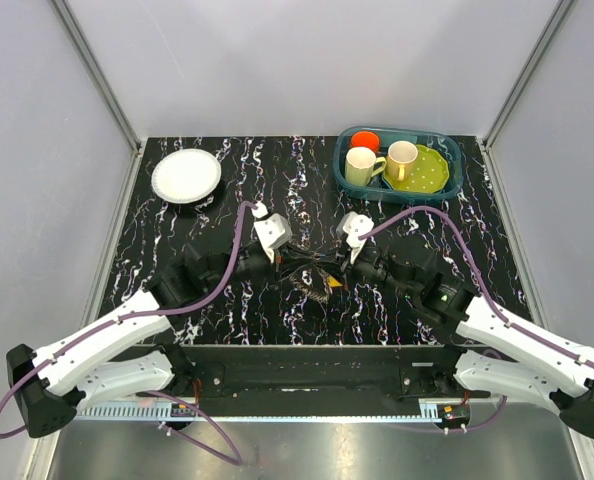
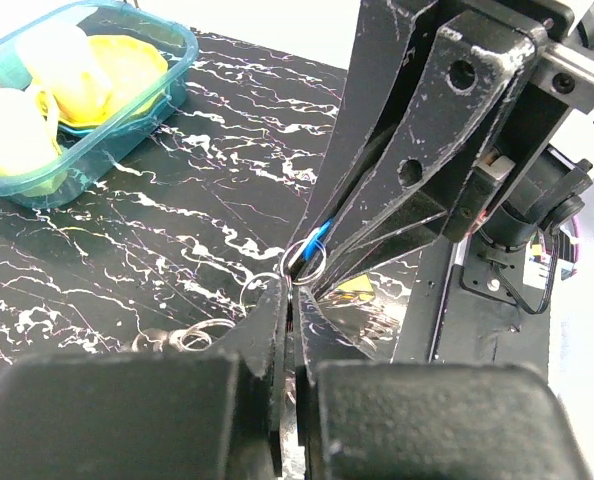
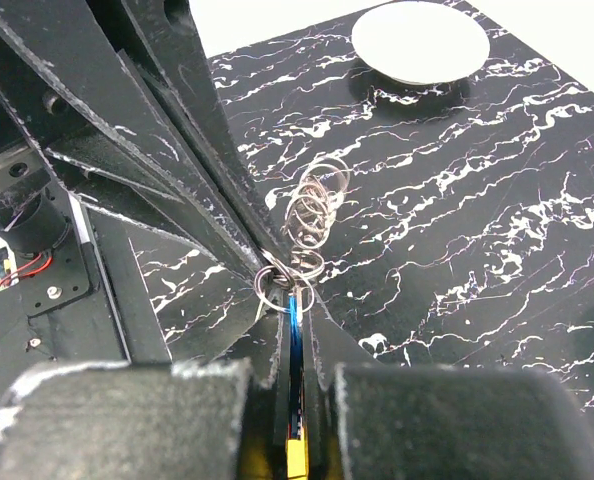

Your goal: Remove the keys from the keyring

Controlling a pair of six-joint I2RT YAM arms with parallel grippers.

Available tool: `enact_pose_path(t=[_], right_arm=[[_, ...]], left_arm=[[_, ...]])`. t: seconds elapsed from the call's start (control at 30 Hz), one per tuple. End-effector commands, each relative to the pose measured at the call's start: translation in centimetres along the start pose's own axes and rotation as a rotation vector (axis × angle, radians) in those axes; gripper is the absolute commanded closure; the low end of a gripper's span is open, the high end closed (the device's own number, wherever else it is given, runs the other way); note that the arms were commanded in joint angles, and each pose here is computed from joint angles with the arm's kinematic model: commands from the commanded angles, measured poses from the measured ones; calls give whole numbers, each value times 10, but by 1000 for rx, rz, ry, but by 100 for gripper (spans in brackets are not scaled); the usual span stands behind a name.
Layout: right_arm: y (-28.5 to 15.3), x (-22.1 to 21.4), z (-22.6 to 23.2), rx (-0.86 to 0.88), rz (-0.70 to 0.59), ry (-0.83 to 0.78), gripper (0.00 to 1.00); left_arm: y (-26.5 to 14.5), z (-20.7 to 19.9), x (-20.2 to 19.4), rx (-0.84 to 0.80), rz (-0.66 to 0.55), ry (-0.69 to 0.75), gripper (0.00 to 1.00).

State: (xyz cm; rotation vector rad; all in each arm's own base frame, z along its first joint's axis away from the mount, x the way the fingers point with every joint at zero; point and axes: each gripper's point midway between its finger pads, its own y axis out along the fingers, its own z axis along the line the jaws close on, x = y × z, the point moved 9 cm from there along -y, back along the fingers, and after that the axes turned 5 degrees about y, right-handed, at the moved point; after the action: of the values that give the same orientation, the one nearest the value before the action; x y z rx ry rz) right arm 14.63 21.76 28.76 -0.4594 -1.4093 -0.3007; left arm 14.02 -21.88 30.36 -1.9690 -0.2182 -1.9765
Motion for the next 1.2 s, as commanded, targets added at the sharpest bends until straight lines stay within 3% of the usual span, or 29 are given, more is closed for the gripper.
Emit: enact_pose_path(t=[0.0,0.23,1.17], right_arm=[[-9,31,1,-21,-133,-21,100],[-17,17,0,-29,-115,-33,100],[-18,0,9,80,-218,-121,100]], left_arm=[[-2,-2,16,-19,-47,25,100],[-15,-10,25,-39,-162,-21,100],[-12,-10,45,-27,-374,-320,100]])
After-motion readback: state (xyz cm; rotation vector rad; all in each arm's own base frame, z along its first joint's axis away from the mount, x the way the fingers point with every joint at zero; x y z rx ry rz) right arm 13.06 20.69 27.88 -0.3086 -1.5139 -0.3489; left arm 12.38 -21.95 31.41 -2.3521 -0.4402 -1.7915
